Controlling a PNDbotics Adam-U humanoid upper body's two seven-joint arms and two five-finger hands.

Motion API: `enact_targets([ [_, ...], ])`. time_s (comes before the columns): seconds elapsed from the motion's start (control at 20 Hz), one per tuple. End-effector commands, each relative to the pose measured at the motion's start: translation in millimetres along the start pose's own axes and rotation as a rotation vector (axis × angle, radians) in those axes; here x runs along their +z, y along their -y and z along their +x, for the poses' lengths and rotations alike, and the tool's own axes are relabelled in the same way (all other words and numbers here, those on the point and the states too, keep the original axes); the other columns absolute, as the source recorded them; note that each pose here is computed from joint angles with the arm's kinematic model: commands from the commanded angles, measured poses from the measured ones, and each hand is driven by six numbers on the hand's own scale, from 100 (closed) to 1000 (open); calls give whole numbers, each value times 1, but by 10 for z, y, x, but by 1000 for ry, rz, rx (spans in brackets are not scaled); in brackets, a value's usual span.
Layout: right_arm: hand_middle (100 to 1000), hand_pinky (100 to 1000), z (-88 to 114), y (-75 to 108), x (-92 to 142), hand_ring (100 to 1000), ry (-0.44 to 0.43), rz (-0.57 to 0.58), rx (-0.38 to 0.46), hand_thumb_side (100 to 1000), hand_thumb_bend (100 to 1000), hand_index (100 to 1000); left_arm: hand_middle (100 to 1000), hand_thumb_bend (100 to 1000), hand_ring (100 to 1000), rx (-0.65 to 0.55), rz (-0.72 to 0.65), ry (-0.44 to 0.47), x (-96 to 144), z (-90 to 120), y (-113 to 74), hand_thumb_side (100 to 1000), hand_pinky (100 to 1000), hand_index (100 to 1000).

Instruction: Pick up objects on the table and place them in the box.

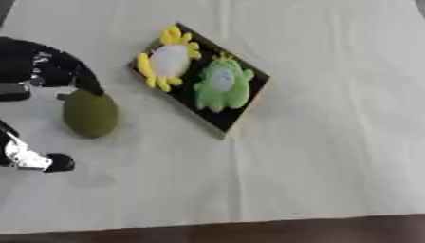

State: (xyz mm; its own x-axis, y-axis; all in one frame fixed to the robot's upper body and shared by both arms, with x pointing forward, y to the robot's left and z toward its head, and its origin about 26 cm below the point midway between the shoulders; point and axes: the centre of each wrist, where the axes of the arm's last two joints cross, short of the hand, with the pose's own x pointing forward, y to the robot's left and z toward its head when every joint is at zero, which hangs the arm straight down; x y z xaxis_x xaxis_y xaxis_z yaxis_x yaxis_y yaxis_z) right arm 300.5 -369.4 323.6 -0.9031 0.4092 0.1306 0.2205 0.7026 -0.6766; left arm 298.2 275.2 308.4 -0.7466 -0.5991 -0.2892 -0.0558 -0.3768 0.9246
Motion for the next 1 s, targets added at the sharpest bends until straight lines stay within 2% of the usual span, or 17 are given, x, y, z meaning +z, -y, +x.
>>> enact_targets([
  [0.05,718,978,67,84,-50,980,23,9,23,470,100,790,771,634,882,-61,0,-47,20,25,-81,650,872,876],
  [0.2,716,980,56,74,-29,979,15,12,20,470,100,789,764,629,879,-62,5,-70,-26,51,-59,633,870,869],
  [0.45,712,985,39,59,2,978,1,16,14,470,100,786,766,602,880,-49,26,-118,-108,20,-9,541,868,868],
  [1.0,706,991,24,18,34,976,-14,23,-10,470,100,780,779,539,881,-26,3,-237,-292,-249,169,348,867,872],
])
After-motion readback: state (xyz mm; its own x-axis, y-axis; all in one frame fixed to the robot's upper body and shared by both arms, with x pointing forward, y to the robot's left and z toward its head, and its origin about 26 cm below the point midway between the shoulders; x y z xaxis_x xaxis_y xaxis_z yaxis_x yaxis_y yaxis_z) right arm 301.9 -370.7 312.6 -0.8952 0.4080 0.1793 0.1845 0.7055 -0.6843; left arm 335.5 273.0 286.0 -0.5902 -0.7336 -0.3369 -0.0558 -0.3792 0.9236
